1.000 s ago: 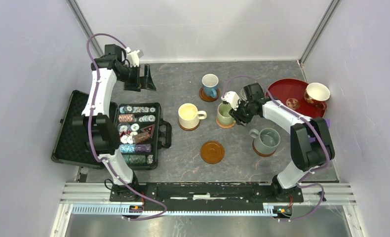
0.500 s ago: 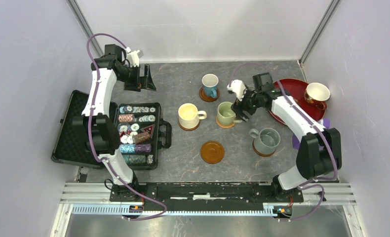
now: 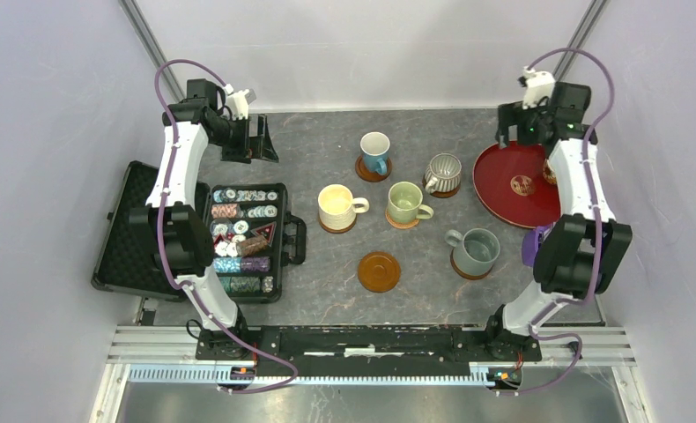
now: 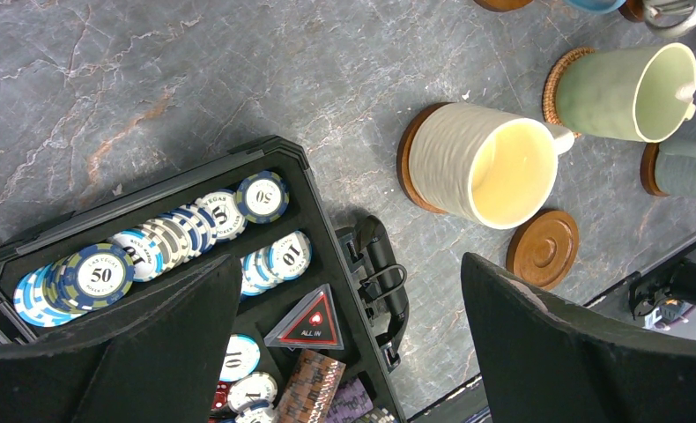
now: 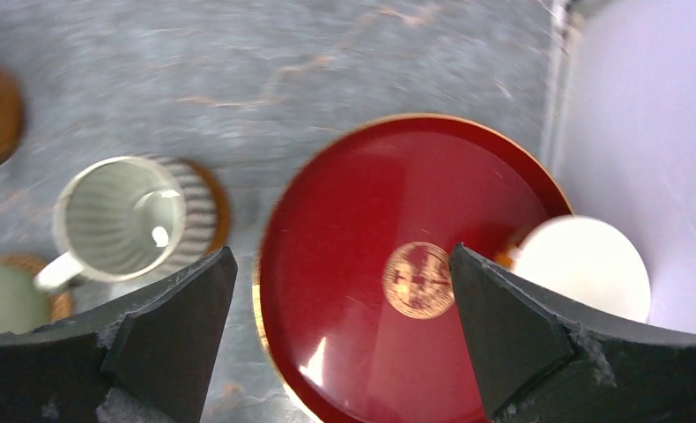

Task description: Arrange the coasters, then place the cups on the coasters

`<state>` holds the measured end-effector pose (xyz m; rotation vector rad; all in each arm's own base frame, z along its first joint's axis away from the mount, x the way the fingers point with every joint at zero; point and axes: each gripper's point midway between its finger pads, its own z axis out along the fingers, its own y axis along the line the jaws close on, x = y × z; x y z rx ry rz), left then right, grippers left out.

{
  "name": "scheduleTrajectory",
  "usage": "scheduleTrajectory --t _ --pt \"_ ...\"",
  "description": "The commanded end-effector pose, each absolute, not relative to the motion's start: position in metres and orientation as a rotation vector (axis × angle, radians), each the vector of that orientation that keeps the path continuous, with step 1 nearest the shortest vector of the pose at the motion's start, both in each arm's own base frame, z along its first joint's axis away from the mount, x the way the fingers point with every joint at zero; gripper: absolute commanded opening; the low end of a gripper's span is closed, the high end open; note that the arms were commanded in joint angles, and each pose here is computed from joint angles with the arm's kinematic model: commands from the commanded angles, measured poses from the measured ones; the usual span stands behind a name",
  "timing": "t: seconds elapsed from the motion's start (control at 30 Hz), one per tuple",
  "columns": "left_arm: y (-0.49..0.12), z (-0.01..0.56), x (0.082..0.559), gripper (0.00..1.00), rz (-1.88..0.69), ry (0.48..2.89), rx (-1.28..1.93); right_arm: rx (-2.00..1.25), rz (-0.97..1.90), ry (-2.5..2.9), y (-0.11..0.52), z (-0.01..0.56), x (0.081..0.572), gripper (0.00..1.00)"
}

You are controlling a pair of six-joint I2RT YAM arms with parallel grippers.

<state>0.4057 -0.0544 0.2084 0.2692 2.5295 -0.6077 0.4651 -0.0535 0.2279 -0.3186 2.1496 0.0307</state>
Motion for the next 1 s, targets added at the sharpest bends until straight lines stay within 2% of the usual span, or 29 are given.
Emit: scheduleTrajectory --t 0.0,0.17,0.43,0.6,0.97 --pt "-0.055 0.23 0.416 1.0 -0.576 2.444 0.302 0.069 -0.132 2.21 -0.125 0.225 0.474 0.98" --pt "-0.058 0.235 0.417 1.0 -0.602 2.425 0.272 0.214 -0.192 2.254 -0.172 0.221 0.479 0.98" --pt "-0.063 0.231 0.421 1.0 -0.648 2.417 0.247 0.072 -0.331 2.303 -0.2 0.222 0.488 0.98" --pt "-0.065 0.225 0.422 1.0 -0.666 2.425 0.242 0.073 -0.453 2.407 -0.221 0.198 0.475 0.97" --pt "-0.069 0.213 0.429 1.0 -0.713 2.449 0.23 0.118 -0.475 2.539 -0.241 0.16 0.447 0.94"
